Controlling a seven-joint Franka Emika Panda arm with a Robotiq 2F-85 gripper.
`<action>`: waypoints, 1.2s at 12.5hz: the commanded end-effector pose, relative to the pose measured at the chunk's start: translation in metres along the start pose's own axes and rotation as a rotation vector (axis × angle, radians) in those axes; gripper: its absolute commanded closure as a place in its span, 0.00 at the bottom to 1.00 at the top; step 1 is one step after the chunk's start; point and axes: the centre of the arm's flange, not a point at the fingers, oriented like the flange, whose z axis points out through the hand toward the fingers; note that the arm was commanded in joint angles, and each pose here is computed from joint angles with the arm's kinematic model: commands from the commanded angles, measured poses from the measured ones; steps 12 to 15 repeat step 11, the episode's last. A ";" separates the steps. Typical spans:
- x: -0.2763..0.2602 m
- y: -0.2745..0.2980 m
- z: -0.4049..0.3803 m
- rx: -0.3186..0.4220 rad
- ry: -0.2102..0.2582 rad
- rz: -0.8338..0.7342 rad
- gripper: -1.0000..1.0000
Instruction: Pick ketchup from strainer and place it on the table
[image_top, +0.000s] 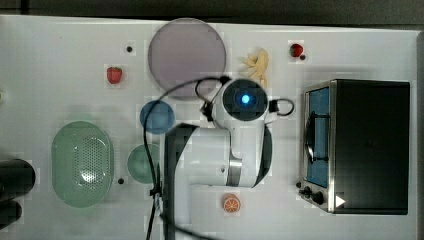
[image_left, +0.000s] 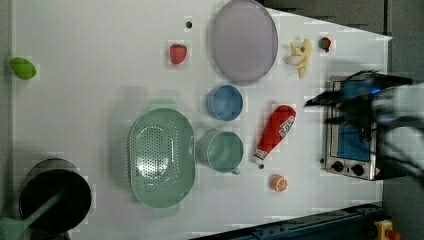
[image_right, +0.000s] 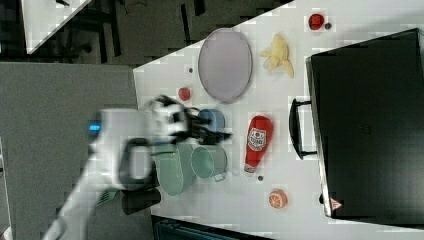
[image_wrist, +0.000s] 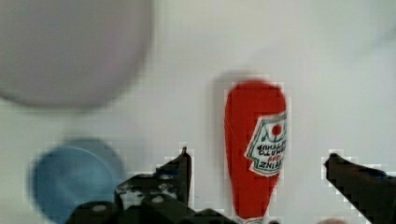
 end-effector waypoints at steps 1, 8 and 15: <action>0.009 -0.002 -0.127 0.066 0.102 0.197 0.00; -0.012 0.005 -0.243 -0.007 0.011 0.260 0.00; -0.009 0.004 -0.239 -0.008 0.009 0.259 0.00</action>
